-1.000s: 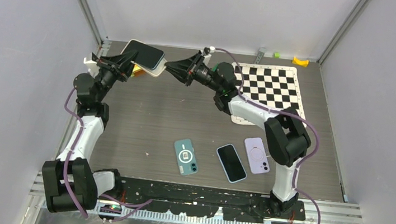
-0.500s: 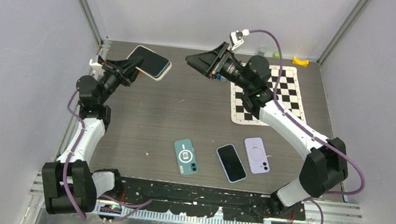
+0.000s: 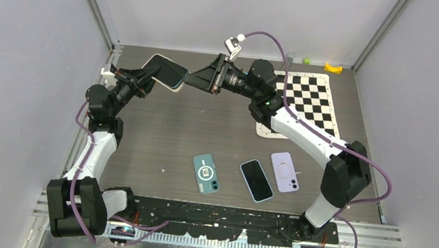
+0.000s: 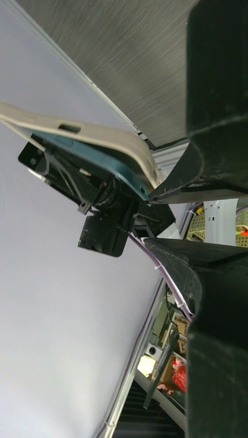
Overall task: Take the phone out of the phone case
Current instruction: Remove the phone case from the phone.
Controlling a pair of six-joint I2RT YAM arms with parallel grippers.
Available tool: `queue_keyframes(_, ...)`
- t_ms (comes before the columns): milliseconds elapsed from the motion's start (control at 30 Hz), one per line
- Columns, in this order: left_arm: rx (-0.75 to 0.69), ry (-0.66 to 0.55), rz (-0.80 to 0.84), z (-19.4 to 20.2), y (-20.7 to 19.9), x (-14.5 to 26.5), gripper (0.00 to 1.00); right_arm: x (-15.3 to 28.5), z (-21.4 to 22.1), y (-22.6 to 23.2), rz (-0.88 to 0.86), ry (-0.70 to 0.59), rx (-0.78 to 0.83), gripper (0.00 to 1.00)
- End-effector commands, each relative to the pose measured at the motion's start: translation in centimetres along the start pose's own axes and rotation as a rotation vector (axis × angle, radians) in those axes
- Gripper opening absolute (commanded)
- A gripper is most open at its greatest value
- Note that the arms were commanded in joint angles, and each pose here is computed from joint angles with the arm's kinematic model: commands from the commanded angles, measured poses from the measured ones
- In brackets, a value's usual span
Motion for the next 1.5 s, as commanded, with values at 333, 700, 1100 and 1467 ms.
queue_keyframes(333, -0.125, 0.111, 0.043, 2.9, -2.8, 0.9, 0.00, -1.7, -0.9, -1.7, 0.107, -0.003, -0.042, 0.47)
queue_keyframes(700, -0.386, 0.236, -0.057, 4.0, -2.7, 1.4, 0.00, -2.4, -0.3, -2.8, 0.172, 0.050, -0.166, 0.43)
queue_keyframes(1100, -0.536, 0.210, -0.083, 3.7, -1.5, 2.0, 0.61, -2.5, -2.4, -0.5, 0.041, -0.054, -0.315, 0.01)
queue_keyframes(1467, -0.584, 0.205, -0.078, 3.6, 0.7, 3.1, 0.76, -3.0, -3.2, -0.9, 0.018, -0.083, -0.521, 0.01)
Point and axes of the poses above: each gripper's point midway between its finger pads, its own x axis back along the fingers, its own y axis along the line the jaws close on, z = x × y, the point moved 9 cm from there along x, back along the fingers, and after that the axes turned 9 degrees about x, right-handed, at the moved point
